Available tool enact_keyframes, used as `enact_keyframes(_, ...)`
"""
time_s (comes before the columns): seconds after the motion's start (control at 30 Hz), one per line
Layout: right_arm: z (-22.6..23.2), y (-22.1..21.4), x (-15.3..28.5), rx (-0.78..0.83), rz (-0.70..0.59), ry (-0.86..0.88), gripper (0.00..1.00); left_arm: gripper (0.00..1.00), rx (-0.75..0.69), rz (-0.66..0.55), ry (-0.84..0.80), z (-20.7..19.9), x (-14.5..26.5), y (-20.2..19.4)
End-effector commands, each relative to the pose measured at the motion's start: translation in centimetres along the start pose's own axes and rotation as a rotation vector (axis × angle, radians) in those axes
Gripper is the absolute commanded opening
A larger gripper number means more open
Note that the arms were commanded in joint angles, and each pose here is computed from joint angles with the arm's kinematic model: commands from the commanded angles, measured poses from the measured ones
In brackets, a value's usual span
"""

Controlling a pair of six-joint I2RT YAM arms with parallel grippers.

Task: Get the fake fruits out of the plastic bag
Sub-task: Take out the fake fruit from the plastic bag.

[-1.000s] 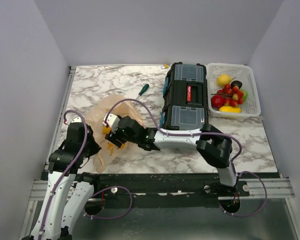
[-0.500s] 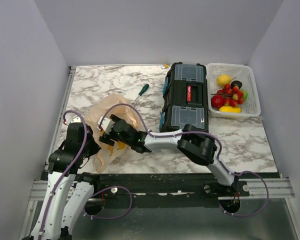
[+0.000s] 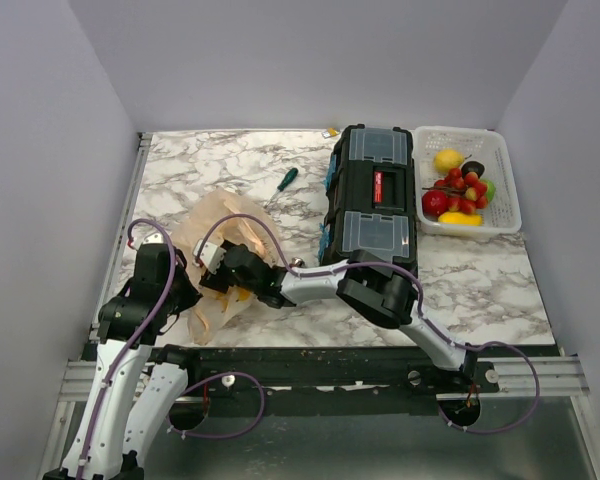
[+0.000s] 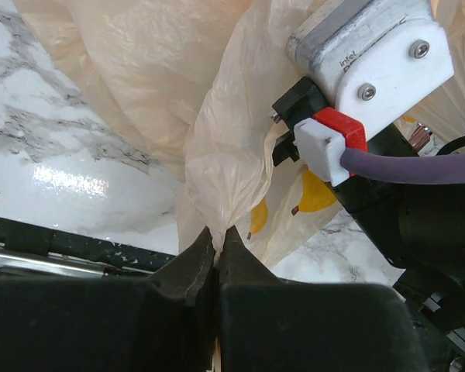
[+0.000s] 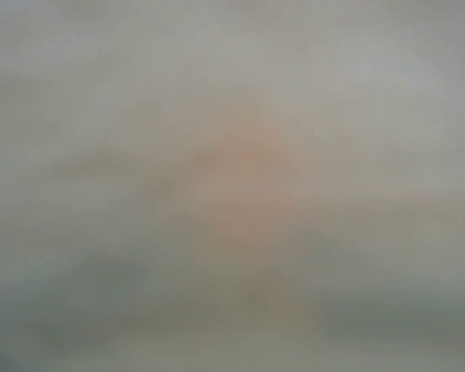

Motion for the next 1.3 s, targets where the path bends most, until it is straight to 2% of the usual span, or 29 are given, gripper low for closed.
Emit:
enact_keyframes(0.0,0.2,-0.1,-0.8,-0.020,-0.036,0.020,0.71,0.00,0.002,-0.012,0.008,0.0,0.2,0.3)
enact_keyframes(0.17,0.3,-0.1,-0.4,-0.025,-0.035,0.034,0.56,0.00,0.003,-0.015,0.008,0.0,0.2,0.3)
enact_keyframes(0.4,-1.1,2.0,1.1,-0.051,-0.031,0.025,0.26,0.00,0.011,-0.047,-0.015,-0.1,0.4,0.5)
enact_keyframes(0.6,-1.4,3.0,3.5,-0.097,-0.008,0.071,0.12,0.00,0.033,-0.093,-0.061,-0.4,0.6,0.8)
enact_keyframes(0.73,-1.3,3.4,5.3,-0.152,-0.001,0.101,0.06,0.00,0.042,-0.105,-0.075,-0.7,0.4,1.1)
enact_keyframes(0.97,-1.3,3.8,8.3,-0.206,0.032,0.152,0.03,0.00,0.054,-0.129,-0.071,-1.0,0.1,1.6)
enact_keyframes(1.27,-1.3,7.3,12.5,-0.259,-0.070,0.299,0.03,0.00,0.077,-0.191,-0.052,-0.6,0.4,2.2)
Point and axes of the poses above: each gripper's point midway between its finger pads, its own x axis back along the fingers, its own z axis along the line the jaws close on, y = z × x, the point moved 6 cm from there along x, back along the fingers, and after that the axes turned 9 degrees about x, right-handed, at the moved point
